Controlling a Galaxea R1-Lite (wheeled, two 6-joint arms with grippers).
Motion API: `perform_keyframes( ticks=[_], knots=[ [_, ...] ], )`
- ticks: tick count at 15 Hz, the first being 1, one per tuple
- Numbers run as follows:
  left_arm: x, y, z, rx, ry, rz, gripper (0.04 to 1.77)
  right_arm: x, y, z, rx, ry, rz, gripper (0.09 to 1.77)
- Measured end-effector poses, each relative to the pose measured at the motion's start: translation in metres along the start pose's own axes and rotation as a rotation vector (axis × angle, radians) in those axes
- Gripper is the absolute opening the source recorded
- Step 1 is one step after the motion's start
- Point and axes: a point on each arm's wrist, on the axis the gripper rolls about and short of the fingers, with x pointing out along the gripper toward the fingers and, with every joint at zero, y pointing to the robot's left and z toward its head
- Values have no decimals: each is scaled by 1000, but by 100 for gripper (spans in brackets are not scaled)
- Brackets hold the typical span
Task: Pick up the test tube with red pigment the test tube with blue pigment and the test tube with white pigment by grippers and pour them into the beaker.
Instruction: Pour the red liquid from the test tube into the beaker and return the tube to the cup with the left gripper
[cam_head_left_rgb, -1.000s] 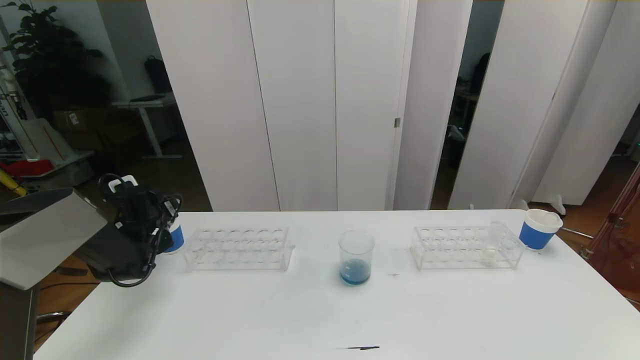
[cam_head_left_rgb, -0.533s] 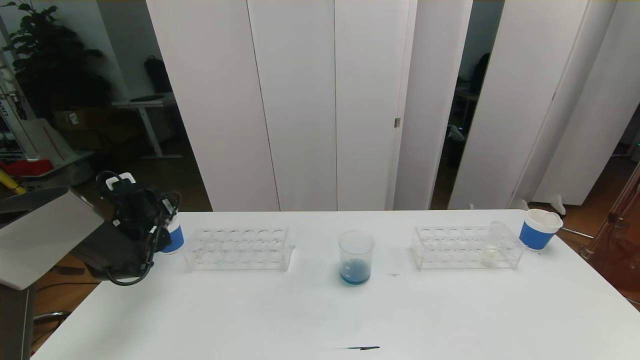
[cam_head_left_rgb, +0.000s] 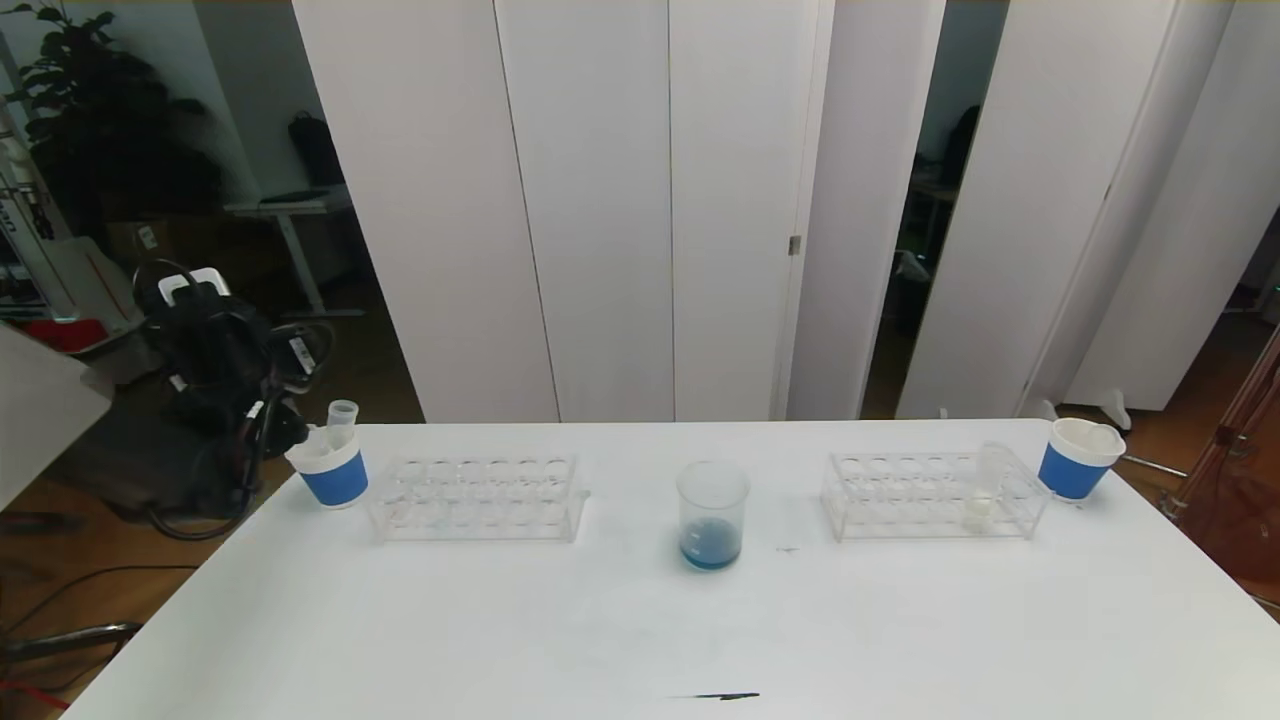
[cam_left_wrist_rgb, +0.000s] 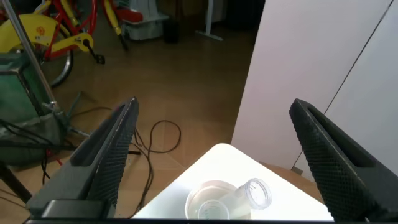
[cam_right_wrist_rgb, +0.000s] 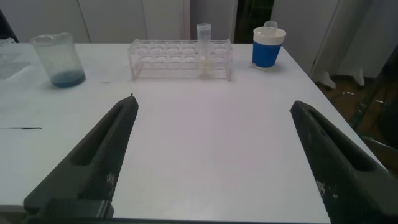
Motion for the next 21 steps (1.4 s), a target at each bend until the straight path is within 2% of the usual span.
perform_keyframes(
  ticks=[3, 8, 11, 13, 16, 18, 21],
  knots=[
    [-26, 9, 46, 39, 2, -11, 173, 0, 0, 0, 0, 0, 0, 175],
    [-95, 42, 109, 156, 123, -43, 173, 0, 0, 0, 0, 0, 0, 175],
    [-151, 72, 134, 219, 168, -154, 173, 0, 0, 0, 0, 0, 0, 175],
    [-191, 97, 144, 244, 176, -238, 173, 0, 0, 0, 0, 0, 0, 175],
    [-250, 136, 146, 267, 204, -351, 173, 0, 0, 0, 0, 0, 0, 175],
    [-288, 162, 144, 270, 211, -395, 173, 0, 0, 0, 0, 0, 0, 175],
    [-336, 196, 134, 264, 196, -429, 173, 0, 0, 0, 0, 1, 0, 175]
  ],
)
